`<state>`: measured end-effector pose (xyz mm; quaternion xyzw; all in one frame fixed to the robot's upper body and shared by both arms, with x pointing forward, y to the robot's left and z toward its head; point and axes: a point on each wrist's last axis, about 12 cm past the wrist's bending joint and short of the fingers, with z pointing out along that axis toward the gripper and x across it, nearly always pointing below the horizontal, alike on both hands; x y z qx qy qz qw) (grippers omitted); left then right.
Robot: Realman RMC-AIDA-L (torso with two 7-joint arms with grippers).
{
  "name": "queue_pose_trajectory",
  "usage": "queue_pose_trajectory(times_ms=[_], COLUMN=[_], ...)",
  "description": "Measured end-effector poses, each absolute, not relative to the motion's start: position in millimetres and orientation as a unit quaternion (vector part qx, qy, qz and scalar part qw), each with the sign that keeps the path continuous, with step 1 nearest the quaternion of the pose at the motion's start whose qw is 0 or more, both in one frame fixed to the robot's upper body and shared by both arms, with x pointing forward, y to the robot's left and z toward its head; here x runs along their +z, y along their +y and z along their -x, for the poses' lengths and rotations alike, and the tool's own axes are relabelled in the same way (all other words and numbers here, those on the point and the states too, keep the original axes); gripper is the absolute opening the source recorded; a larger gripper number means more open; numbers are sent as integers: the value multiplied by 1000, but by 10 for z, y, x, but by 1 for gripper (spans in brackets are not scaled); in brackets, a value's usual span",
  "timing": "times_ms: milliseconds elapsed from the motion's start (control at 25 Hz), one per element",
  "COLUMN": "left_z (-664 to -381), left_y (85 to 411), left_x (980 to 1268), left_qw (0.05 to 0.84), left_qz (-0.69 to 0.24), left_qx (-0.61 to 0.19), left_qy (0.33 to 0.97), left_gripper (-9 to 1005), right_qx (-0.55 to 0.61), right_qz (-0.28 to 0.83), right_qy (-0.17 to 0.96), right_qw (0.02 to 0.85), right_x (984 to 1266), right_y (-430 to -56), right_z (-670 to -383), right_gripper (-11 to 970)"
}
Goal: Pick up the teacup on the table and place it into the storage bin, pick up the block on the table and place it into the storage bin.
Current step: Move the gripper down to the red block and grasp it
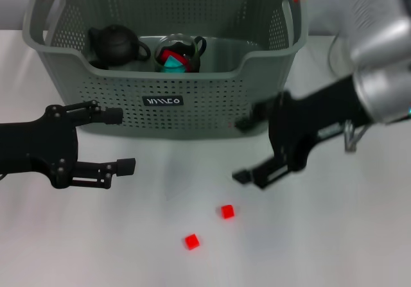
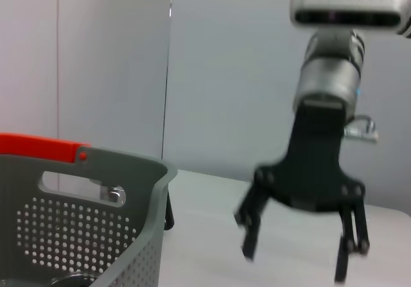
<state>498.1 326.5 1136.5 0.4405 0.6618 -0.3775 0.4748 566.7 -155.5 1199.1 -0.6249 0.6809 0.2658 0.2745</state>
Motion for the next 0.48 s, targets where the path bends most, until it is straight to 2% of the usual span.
queue_pose_trajectory(times_ms=[480], left_z=[-4991], left_y=[3249], left_x=[11360], left_qw=[475], left_qz=[-445], left_qx=[-378], left_qy=[659], left_gripper=[917], right_qx=[216], right_qz=[636], right_qy=[720], right_qw=[174], right_x=[11438], right_y=[-1042], right_z=[-5713], right_gripper=[926])
